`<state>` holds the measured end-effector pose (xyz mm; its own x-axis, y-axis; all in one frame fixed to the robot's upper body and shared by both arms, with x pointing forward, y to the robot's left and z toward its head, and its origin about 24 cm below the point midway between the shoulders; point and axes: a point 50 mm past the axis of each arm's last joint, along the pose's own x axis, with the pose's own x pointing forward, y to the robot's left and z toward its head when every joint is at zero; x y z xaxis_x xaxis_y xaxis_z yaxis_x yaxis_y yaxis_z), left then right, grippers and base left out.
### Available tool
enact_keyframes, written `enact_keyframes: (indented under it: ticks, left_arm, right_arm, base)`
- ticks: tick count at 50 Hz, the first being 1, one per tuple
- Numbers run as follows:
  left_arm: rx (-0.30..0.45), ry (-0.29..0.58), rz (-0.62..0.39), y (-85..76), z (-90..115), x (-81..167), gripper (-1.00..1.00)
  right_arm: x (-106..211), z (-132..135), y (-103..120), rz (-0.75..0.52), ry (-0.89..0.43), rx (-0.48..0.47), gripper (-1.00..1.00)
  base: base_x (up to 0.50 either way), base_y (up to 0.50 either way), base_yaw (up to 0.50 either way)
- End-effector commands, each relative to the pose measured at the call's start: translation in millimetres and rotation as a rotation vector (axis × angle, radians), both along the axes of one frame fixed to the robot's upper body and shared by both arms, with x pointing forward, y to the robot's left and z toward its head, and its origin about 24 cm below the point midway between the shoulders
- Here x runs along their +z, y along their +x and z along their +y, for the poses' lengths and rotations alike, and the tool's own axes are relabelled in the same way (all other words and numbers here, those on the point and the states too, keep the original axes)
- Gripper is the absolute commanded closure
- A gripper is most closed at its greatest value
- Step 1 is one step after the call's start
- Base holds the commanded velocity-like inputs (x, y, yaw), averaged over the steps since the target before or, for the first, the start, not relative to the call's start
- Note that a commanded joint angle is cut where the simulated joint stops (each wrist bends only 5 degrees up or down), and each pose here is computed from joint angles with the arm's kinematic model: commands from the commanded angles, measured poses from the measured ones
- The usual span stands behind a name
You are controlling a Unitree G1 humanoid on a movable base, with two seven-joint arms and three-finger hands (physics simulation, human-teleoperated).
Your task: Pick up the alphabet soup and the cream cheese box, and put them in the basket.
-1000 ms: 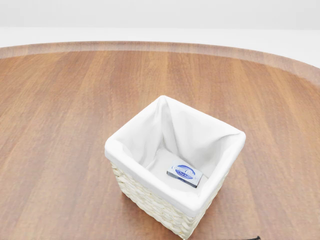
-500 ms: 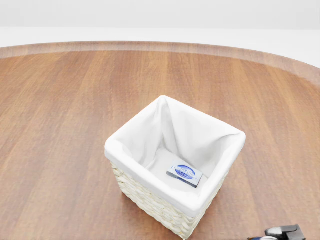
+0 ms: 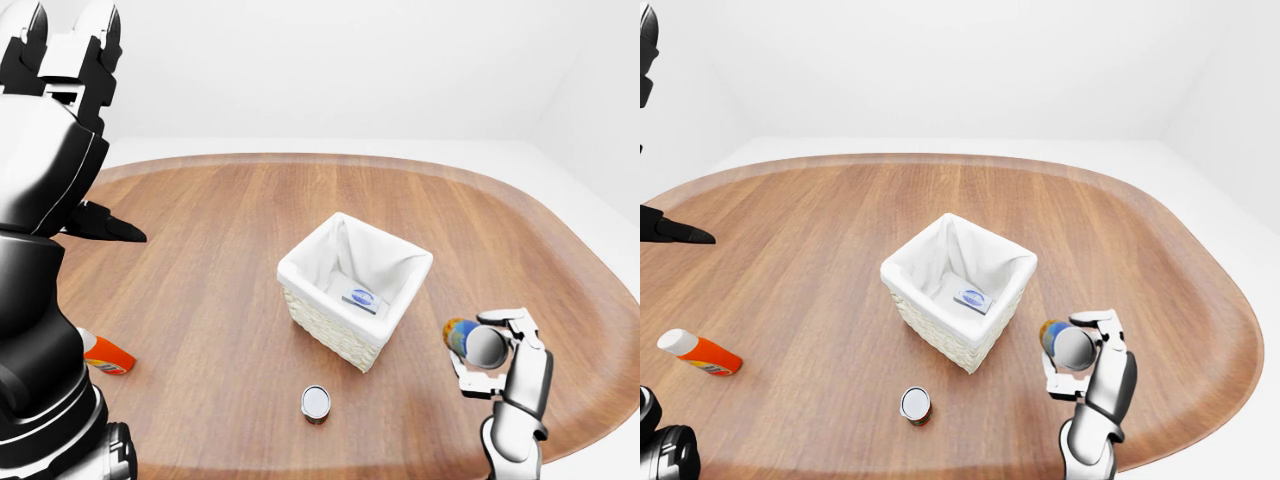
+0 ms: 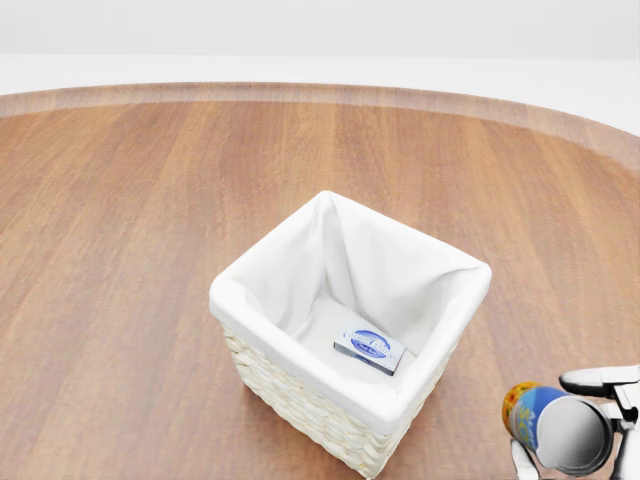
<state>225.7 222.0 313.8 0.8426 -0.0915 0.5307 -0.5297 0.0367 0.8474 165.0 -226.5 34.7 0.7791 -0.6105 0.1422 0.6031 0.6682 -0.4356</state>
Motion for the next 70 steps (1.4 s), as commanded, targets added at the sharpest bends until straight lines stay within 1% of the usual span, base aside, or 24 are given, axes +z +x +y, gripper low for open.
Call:
enact_keyframes:
  ticks: [1, 11, 21, 25, 26, 29, 36, 37, 38, 46, 54, 55, 58, 59, 60, 62, 63, 65, 68, 70]
  left_arm:
    - [-0.036, 0.001, -0.030, -3.5, -3, 5, -1.00]
    - [-0.037, 0.003, -0.030, -4.0, -3, 6, -1.00]
    - [-0.039, -0.009, -0.030, -2.8, -2, 4, -1.00]
    - [-0.039, -0.009, -0.029, -2.5, -2, 4, -1.00]
    - [-0.039, -0.009, -0.029, -2.4, -2, 4, -1.00]
    - [-0.038, -0.003, -0.028, -3.1, -3, 5, -1.00]
    - [-0.039, -0.003, -0.028, -3.2, -3, 5, -1.00]
    - [-0.036, 0.011, -0.029, -5.1, -4, 8, -1.00]
    - [-0.038, -0.001, -0.029, -3.4, -3, 5, -1.00]
    - [-0.039, -0.003, -0.030, -3.3, -3, 6, -1.00]
    - [-0.040, -0.001, -0.032, -3.9, -3, 6, -1.00]
    - [-0.040, 0.001, -0.032, -4.1, -3, 6, -1.00]
    - [-0.039, 0.003, -0.032, -4.4, -3, 7, -1.00]
    - [-0.040, -0.001, -0.033, -4.0, -3, 6, -1.00]
    - [-0.040, -0.001, -0.033, -4.0, -3, 6, -1.00]
    - [-0.040, -0.001, -0.033, -4.1, -3, 6, -1.00]
    - [-0.040, 0.000, -0.032, -4.0, -3, 6, -1.00]
    - [-0.040, 0.001, -0.032, -4.3, -3, 6, -1.00]
    - [-0.040, 0.001, -0.033, -3.8, -3, 6, -1.00]
    - [-0.040, 0.002, -0.034, -4.3, -3, 7, -1.00]
  right_arm:
    - [59, 2, 8, -0.260, -0.018, 0.047, 1.00]
    - [116, 25, 17, -0.484, -0.104, 0.185, 1.00]
    - [129, 44, 41, -0.457, -0.134, 0.243, 1.00]
    - [140, 57, 49, -0.494, -0.165, 0.298, 1.00]
    - [140, 57, 49, -0.495, -0.165, 0.299, 1.00]
    - [151, 69, 56, -0.529, -0.201, 0.354, 1.00]
    - [159, 81, 67, -0.545, -0.236, 0.400, 1.00]
    - [160, 84, 69, -0.544, -0.241, 0.412, 1.00]
    - [160, 85, 71, -0.539, -0.247, 0.419, 1.00]
    - [154, 97, 91, -0.473, -0.298, 0.463, 1.00]
    - [158, 116, 111, -0.400, -0.414, 0.543, 1.00]
    - [156, 120, 118, -0.372, -0.425, 0.565, 1.00]
    - [149, 123, 131, -0.311, -0.462, 0.578, 1.00]
    - [147, 128, 136, -0.281, -0.451, 0.614, 1.00]
    - [147, 130, 139, -0.265, -0.467, 0.629, 1.00]
    - [149, 134, 144, -0.236, -0.544, 0.634, 1.00]
    - [152, 138, 149, -0.208, -0.589, 0.658, 1.00]
    - [154, 142, 152, -0.178, -0.627, 0.675, 1.00]
    - [151, 150, 158, -0.081, -0.699, 0.740, 1.00]
    - [151, 154, 160, -0.045, -0.707, 0.773, 1.00]
  base:
    - [0.00, 0.00, 0.00]
    - [0.00, 0.00, 0.00]
    - [0.00, 0.00, 0.00]
    - [0.00, 0.00, 0.00]
    - [0.00, 0.00, 0.00]
    - [0.00, 0.00, 0.00]
    - [0.00, 0.00, 0.00]
    - [0.00, 0.00, 0.00]
    - [0.00, 0.00, 0.00]
    - [0.00, 0.00, 0.00]
    - [0.00, 0.00, 0.00]
    - [0.00, 0.00, 0.00]
    - [0.00, 0.00, 0.00]
    - [0.00, 0.00, 0.00]
    - [0.00, 0.00, 0.00]
    - [0.00, 0.00, 0.00]
    - [0.00, 0.00, 0.00]
    - [0.00, 0.00, 0.00]
    - [0.00, 0.00, 0.00]
    - [0.00, 0.00, 0.00]
